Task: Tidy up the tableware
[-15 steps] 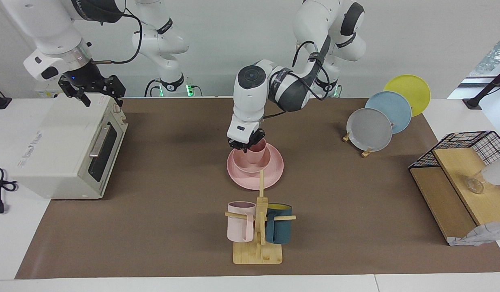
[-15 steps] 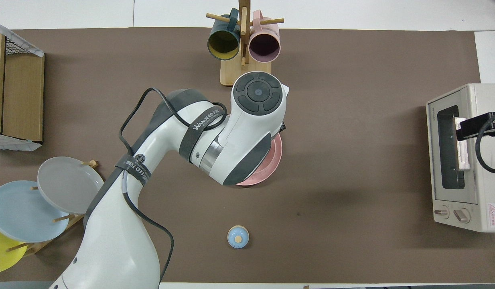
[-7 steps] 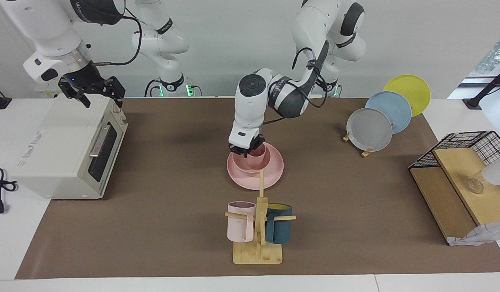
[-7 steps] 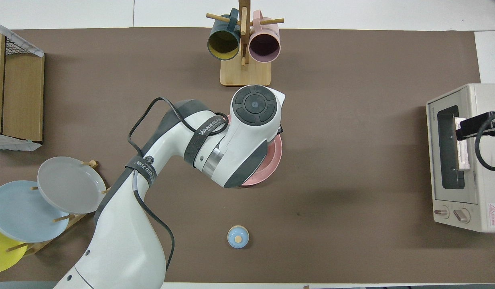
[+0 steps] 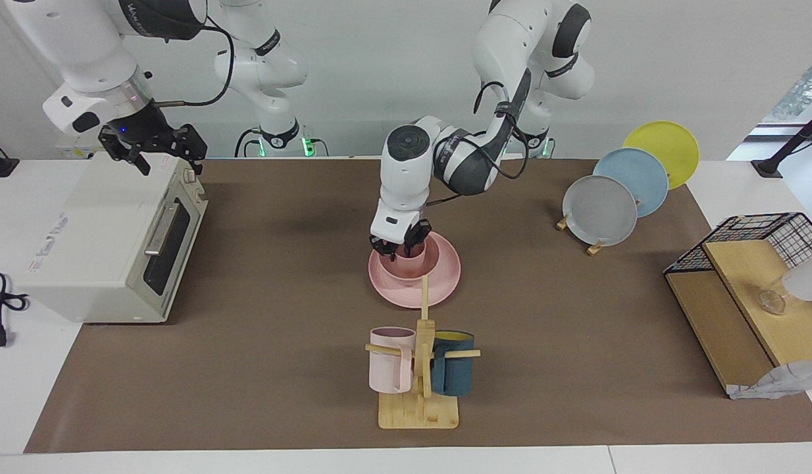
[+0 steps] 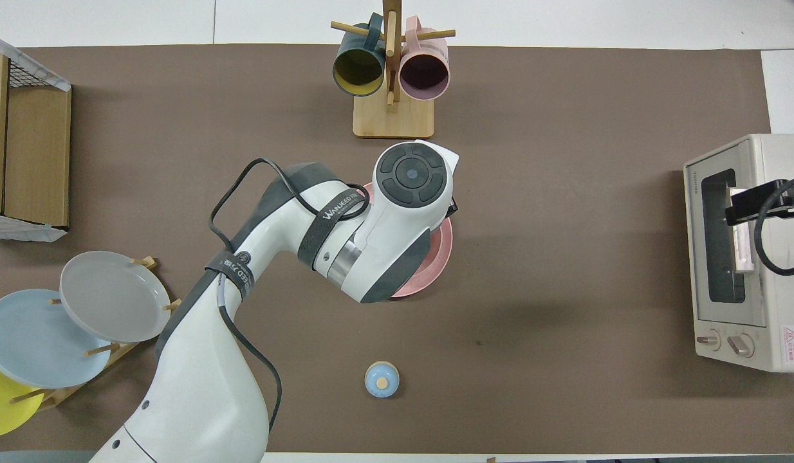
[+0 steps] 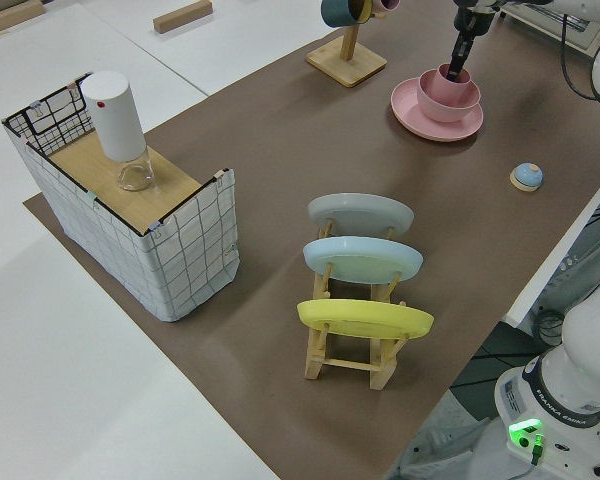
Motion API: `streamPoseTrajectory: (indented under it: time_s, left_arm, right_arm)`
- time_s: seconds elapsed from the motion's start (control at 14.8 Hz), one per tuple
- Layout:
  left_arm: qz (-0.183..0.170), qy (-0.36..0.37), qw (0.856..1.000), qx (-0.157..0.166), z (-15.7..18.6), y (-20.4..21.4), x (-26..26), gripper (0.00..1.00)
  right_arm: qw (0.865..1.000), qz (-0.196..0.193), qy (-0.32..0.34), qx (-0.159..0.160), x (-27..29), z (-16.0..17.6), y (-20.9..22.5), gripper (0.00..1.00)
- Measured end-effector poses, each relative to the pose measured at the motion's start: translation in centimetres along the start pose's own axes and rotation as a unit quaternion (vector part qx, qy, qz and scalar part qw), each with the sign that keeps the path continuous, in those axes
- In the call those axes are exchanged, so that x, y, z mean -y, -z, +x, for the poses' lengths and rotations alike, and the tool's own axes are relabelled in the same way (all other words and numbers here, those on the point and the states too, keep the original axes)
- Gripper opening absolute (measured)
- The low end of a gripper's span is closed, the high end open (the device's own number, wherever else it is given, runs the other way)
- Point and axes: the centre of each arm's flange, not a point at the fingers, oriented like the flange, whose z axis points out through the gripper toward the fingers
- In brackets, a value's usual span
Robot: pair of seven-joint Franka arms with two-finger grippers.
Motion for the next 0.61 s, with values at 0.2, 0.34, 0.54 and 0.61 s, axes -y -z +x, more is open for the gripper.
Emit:
streamPoseTrajectory:
  time_s: [0.2, 0.34, 0.54, 0.61]
  left_arm:
    - [-0.004, 0.004, 1.0, -0.005, 0.4, 1.5, 0.4, 0.88]
    - [-0.005, 0.013, 1.0, -0.012, 1.5, 5.1, 2.0, 1.0]
    - [-0.004, 0.022, 1.0, -0.016, 4.8, 12.0, 7.4, 1.0]
    - [-0.002, 0.022, 1.0, -0.016, 6.2, 14.1, 9.7, 1.0]
  right_arm:
    - [1.0, 0.0, 0.0, 0.0, 0.0, 0.0, 0.0, 1.0]
    - [1.0, 0.0, 0.0, 0.0, 0.0, 0.0, 0.0, 1.0]
    - [1.0, 0.0, 0.0, 0.0, 0.0, 0.0, 0.0, 1.0]
    - [1.0, 0.0, 0.0, 0.0, 0.0, 0.0, 0.0, 1.0]
